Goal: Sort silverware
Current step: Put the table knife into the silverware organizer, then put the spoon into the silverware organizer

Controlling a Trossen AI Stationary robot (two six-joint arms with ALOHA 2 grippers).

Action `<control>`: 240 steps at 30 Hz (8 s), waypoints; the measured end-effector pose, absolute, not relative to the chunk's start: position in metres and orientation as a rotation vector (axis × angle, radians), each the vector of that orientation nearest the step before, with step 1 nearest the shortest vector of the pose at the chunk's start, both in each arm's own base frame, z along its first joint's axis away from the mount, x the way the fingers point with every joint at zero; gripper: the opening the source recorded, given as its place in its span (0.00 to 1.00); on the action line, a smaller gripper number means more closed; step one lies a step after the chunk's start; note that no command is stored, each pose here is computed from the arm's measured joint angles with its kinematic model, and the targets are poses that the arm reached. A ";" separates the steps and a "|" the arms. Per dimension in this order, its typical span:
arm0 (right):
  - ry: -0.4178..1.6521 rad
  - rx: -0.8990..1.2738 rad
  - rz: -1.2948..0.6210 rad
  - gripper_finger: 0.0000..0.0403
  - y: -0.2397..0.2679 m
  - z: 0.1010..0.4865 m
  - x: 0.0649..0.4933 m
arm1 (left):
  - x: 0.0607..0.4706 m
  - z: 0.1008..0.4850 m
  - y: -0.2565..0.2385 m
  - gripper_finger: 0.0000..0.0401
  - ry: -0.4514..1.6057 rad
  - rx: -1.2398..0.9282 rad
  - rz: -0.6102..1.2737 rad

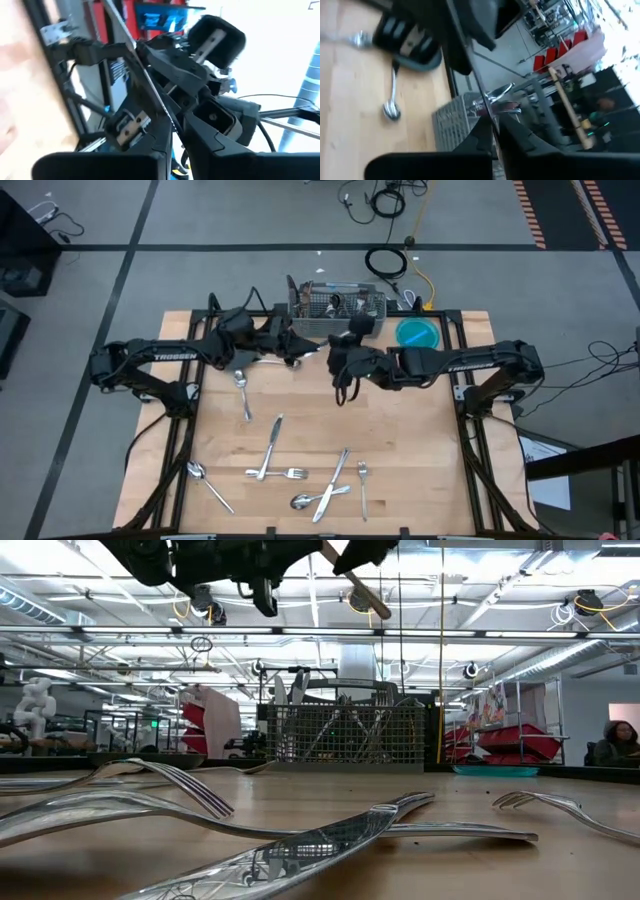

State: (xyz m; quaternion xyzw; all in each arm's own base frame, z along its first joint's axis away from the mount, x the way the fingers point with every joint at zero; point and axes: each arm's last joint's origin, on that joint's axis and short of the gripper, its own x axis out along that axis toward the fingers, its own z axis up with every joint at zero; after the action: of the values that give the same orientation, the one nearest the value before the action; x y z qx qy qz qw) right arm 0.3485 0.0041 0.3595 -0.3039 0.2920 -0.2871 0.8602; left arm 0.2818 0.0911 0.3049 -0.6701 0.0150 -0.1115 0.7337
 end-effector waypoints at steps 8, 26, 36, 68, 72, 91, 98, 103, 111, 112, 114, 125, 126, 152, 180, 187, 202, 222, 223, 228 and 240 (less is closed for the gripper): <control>0.420 -0.397 -0.622 0.00 -0.020 0.376 0.350 | 0.273 0.318 0.107 0.12 -0.113 -1.408 -0.301; 0.251 -0.169 -0.592 0.01 -0.049 0.390 0.349 | 0.244 0.323 0.151 0.25 -0.155 -1.243 -0.267; 0.096 -0.108 -0.654 0.01 -0.083 0.388 0.365 | 0.208 0.345 0.174 0.30 -0.305 -1.064 -0.314; 0.184 0.143 -0.815 0.00 -0.189 0.238 0.428 | 0.121 0.419 0.123 0.31 -0.613 -0.544 -0.386; 0.217 0.134 -0.800 0.00 -0.188 0.236 0.427 | 0.123 0.418 0.125 0.31 -0.603 -0.563 -0.376; 0.306 0.107 -0.711 0.38 -0.185 0.237 0.424 | 0.125 0.415 0.127 0.31 -0.558 -0.602 -0.364; 0.247 -0.006 -0.702 0.51 -0.178 0.290 0.403 | 0.130 0.408 0.128 0.31 -0.374 -0.508 -0.390; 0.183 -0.167 -0.701 0.55 -0.159 0.366 0.357 | 0.152 0.371 0.142 0.31 -0.076 -0.612 -0.315; 0.137 -0.295 -0.739 0.56 -0.093 0.460 0.248 | 0.159 0.274 0.147 0.30 0.561 -0.452 0.363; 0.138 -0.293 -0.743 0.56 -0.085 0.466 0.235 | 0.161 0.266 0.147 0.30 0.632 -0.446 0.380; 0.144 -0.276 -0.754 0.56 -0.072 0.473 0.212 | 0.170 0.254 0.148 0.30 0.702 -0.444 0.355; 0.175 -0.166 -0.751 0.56 -0.037 0.478 0.156 | 0.229 0.172 0.143 0.31 1.124 -0.228 0.317; 0.177 -0.162 -0.742 0.56 -0.036 0.478 0.156 | 0.231 0.166 0.142 0.31 1.141 -0.231 0.308; 0.109 -0.049 -0.582 0.50 -0.011 0.482 0.136 | 0.271 0.173 0.142 0.03 0.992 -0.300 0.211; 0.112 0.039 -0.525 0.46 -0.008 0.479 0.086 | 0.370 0.249 0.157 0.03 -0.156 0.135 1.092; 0.113 0.042 -0.494 0.46 -0.007 0.479 0.086 | 0.399 0.232 0.166 0.03 -0.097 0.209 1.126; 0.123 0.028 -0.415 0.46 -0.005 0.478 0.086 | 0.419 0.181 0.169 0.04 0.062 0.081 1.127; 0.131 0.023 -0.329 0.47 -0.003 0.478 0.086 | 0.391 0.272 0.146 0.42 0.112 0.135 0.994; 0.131 0.025 -0.318 0.47 -0.003 0.478 0.087 | 0.382 0.288 0.141 0.43 0.111 0.133 0.990; 0.132 0.029 -0.311 0.47 -0.002 0.478 0.087 | 0.315 0.368 0.098 0.43 0.131 0.037 0.928; 0.133 0.029 -0.311 0.47 -0.003 0.478 0.087 | 0.169 0.357 0.042 0.43 0.630 -0.476 0.863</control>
State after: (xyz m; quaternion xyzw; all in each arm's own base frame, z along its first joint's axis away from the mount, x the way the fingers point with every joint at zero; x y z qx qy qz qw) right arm 0.0868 -0.0025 0.4777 0.0143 0.0663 -0.1548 0.9856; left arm 0.1685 0.0418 0.3570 -0.2246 0.2975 0.4075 0.8337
